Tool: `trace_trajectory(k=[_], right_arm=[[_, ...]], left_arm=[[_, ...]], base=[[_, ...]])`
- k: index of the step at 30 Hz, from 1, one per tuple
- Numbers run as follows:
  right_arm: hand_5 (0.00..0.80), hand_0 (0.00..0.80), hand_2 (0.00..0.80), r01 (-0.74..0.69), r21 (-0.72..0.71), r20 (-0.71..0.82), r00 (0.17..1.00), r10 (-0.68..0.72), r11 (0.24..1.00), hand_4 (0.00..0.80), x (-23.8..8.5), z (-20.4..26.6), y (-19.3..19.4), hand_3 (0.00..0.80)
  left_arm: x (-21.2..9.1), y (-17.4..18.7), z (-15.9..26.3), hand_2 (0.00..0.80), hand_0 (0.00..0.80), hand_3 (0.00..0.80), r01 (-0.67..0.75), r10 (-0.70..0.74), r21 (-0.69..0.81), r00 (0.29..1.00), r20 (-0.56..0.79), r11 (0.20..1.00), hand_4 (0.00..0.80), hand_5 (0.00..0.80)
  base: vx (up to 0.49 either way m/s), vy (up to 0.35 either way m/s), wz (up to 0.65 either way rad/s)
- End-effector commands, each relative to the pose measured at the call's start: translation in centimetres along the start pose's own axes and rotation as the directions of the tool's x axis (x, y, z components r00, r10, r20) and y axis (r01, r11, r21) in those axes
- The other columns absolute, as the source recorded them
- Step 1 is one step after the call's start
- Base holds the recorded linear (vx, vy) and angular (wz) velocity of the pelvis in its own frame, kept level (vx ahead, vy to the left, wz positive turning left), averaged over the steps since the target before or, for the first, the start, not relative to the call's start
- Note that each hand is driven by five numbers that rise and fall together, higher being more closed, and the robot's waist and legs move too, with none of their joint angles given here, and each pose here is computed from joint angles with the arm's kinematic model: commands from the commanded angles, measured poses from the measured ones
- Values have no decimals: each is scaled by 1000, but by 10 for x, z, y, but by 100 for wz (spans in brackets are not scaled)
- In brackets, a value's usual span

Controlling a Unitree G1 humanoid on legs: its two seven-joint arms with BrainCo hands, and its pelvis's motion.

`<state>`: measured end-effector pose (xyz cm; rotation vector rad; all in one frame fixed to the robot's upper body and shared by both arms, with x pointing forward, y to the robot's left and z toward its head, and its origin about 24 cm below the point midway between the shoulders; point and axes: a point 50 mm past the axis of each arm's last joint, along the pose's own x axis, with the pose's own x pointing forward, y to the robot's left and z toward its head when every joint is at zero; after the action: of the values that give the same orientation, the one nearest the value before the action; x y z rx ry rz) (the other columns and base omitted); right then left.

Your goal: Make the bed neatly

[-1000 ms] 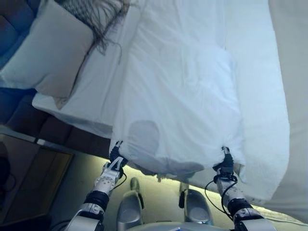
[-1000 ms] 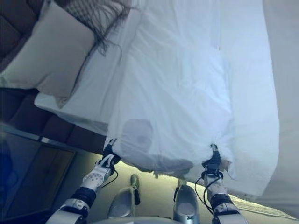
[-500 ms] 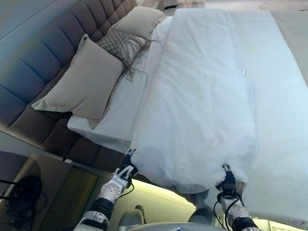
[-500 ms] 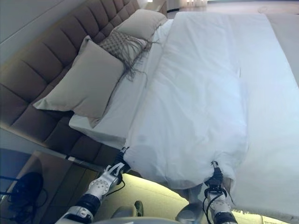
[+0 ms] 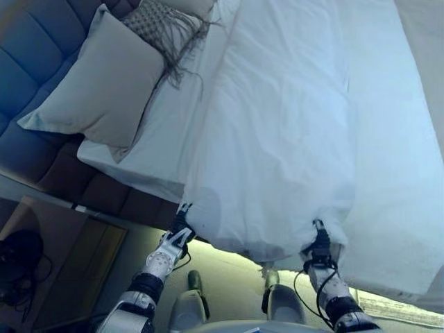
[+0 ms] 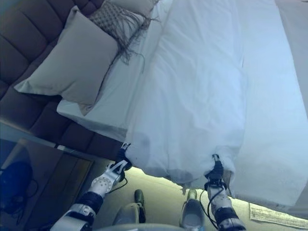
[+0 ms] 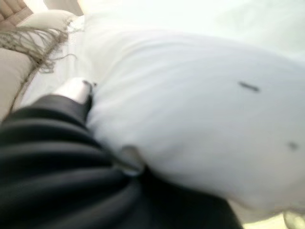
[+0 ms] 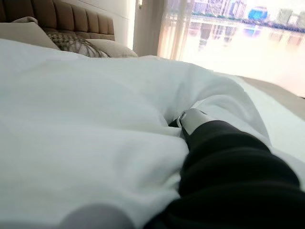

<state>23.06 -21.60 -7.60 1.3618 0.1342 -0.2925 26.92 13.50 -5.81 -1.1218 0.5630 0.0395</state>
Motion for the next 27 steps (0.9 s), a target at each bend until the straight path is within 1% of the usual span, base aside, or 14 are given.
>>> trace_trajectory(k=[1,6,10,13,14,16,19,21,22,24,26,27], right_arm=[[800,800,800,-137,-3,-29,990,137,991,800,14,-5,33,800],[800,800,800,-103,-46,-35,994,102,994,800,8,7,20,800],[800,800,800,-94,-104,-30,995,92,990,800,13,18,22,800],[800,800,800,-47,-129,8,999,49,991,800,4,30,12,800],[800,800,800,-36,-118,21,999,39,992,800,-1,32,6,800],[800,800,800,9,-86,35,999,-6,996,800,-10,32,-5,800],[800,800,800,46,-23,-6,999,-46,999,800,-23,14,-16,800],[800,800,800,83,-23,-13,996,-83,996,800,-32,8,-25,800],[800,800,800,109,11,-2,994,-109,994,800,-33,8,-31,800],[800,800,800,111,-5,-10,994,-111,994,800,-29,6,-31,800],[800,800,800,71,-14,-28,997,-72,997,800,-18,3,-23,800],[800,800,800,48,-56,-44,998,-50,997,800,-12,3,-17,800]], left_arm=[[-5,-9,19,800,800,800,107,-103,-42,990,100,993,800,800],[-16,11,8,800,800,800,87,-81,-82,993,83,993,800,800],[-16,9,-2,800,800,800,95,-89,-116,995,53,989,800,800],[-14,0,-10,800,800,800,82,-85,-86,996,-28,993,800,800],[-14,0,-12,800,800,800,59,-62,-69,997,-52,996,800,800],[-15,1,-9,800,800,800,65,-66,-18,995,-71,998,800,800],[-26,15,7,800,800,800,20,-18,47,999,-34,999,800,800],[-25,17,13,800,800,800,13,-11,89,1000,-23,996,800,800],[-21,13,12,800,800,800,23,-20,114,999,-26,993,800,800],[-17,6,16,800,800,800,44,-44,117,999,-3,992,800,800],[-8,-4,23,800,800,800,65,-71,140,997,32,988,800,800],[-5,-10,26,800,800,800,82,-89,138,995,50,987,800,800]], base=[[132,280,-22],[167,448,-43],[162,612,-21],[205,446,2],[197,215,4],[188,184,11],[91,157,-12],[13,-38,-11],[-6,-93,-2],[-169,-85,10],[-345,-12,18],[-293,98,-1]])
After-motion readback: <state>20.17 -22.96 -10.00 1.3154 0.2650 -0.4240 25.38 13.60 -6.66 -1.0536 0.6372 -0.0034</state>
